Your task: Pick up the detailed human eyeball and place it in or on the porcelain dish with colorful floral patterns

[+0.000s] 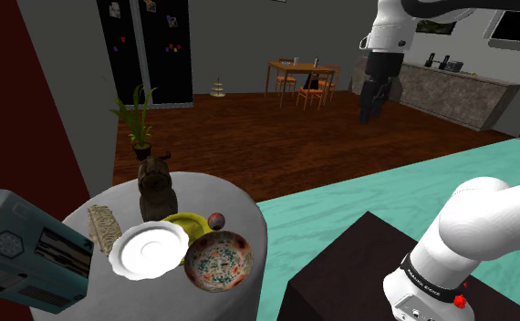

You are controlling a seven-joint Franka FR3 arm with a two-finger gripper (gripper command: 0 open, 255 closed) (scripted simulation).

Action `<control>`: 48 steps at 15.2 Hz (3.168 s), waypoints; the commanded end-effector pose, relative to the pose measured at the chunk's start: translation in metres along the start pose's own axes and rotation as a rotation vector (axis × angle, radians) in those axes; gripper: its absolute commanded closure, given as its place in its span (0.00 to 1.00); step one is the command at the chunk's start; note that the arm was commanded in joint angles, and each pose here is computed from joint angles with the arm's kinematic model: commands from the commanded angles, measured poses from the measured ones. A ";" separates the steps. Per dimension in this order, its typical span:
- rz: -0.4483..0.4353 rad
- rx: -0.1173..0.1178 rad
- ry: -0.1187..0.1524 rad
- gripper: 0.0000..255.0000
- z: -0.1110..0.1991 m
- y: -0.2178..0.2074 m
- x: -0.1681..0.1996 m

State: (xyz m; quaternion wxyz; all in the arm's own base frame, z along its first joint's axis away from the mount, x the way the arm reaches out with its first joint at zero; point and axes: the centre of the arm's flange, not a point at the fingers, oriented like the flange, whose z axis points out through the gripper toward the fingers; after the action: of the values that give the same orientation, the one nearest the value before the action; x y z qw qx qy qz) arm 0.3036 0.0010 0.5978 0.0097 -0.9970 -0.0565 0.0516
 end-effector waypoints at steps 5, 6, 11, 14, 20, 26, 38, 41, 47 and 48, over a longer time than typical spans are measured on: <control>0.016 0.008 0.026 0.00 0.038 -0.026 0.021; 0.020 0.010 0.032 0.00 0.048 -0.032 0.026; 0.041 0.019 0.064 0.00 0.095 -0.064 0.054; 0.053 0.025 0.084 0.00 0.122 -0.083 0.072; 0.078 0.037 0.122 0.00 0.175 -0.121 0.110; 0.102 0.049 0.161 0.00 0.227 -0.158 0.151; 0.152 0.072 0.238 0.00 0.323 -0.231 0.242; 0.164 0.078 0.257 0.00 0.346 -0.249 0.266; 0.169 0.080 0.264 0.00 0.375 -0.257 0.281; 0.169 0.080 0.264 0.00 0.380 -0.258 0.283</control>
State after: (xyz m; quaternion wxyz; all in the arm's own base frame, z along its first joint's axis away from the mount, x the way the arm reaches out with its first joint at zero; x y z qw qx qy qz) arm 0.5124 0.2929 0.2034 0.0523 -0.9952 0.0312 -0.0771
